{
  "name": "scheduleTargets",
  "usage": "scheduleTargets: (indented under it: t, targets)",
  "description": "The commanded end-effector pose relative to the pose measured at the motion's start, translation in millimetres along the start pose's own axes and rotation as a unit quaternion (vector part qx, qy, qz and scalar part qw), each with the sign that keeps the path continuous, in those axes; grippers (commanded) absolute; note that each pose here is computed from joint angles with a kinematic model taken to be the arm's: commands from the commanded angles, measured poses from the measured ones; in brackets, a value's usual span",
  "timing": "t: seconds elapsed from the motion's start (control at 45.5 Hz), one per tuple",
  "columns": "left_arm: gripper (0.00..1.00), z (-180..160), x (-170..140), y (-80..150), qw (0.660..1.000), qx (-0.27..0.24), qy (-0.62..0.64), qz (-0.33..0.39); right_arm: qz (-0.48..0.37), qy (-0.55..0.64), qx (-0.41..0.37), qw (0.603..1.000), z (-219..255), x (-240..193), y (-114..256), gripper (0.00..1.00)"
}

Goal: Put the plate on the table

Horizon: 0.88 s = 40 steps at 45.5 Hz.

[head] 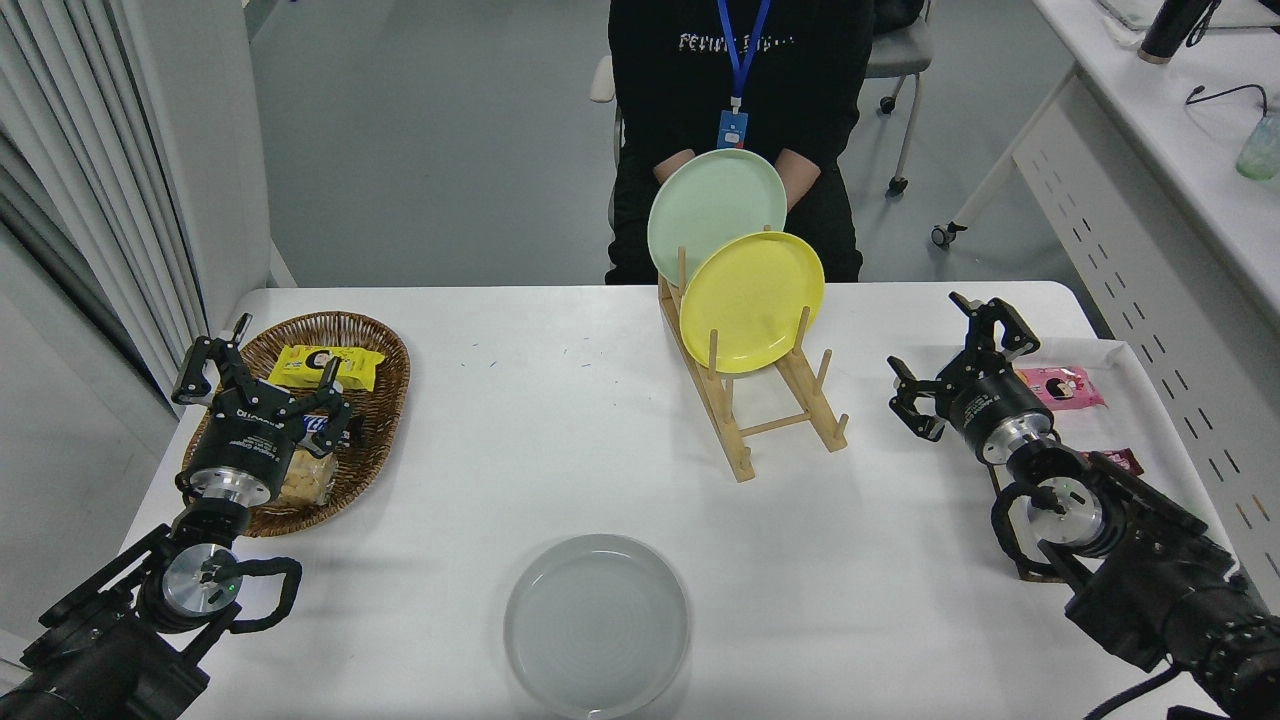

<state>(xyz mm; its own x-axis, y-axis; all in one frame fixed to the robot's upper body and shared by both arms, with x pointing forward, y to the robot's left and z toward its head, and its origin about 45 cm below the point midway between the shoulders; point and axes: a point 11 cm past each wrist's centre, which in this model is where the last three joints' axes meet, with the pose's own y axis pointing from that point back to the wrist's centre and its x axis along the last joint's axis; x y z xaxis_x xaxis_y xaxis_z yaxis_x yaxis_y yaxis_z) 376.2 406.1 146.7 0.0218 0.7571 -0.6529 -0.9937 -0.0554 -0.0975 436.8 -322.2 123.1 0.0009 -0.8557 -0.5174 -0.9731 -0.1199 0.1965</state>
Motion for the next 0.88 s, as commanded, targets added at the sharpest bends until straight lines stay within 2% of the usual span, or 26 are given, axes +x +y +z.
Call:
scheduleTargets:
  t: [0.0,0.857]
  targets:
    - [0.98,0.2,0.0,0.0,1.0,-0.001,0.0,0.0,0.005,-0.004,-0.009,1.0,11.4,-0.4,0.7,1.0]
    - [0.98,0.0,0.0,0.0,1.0,0.0,0.0,0.0,-0.005,-0.011,-0.007,1.0,11.9,-12.3,-4.7,1.0]
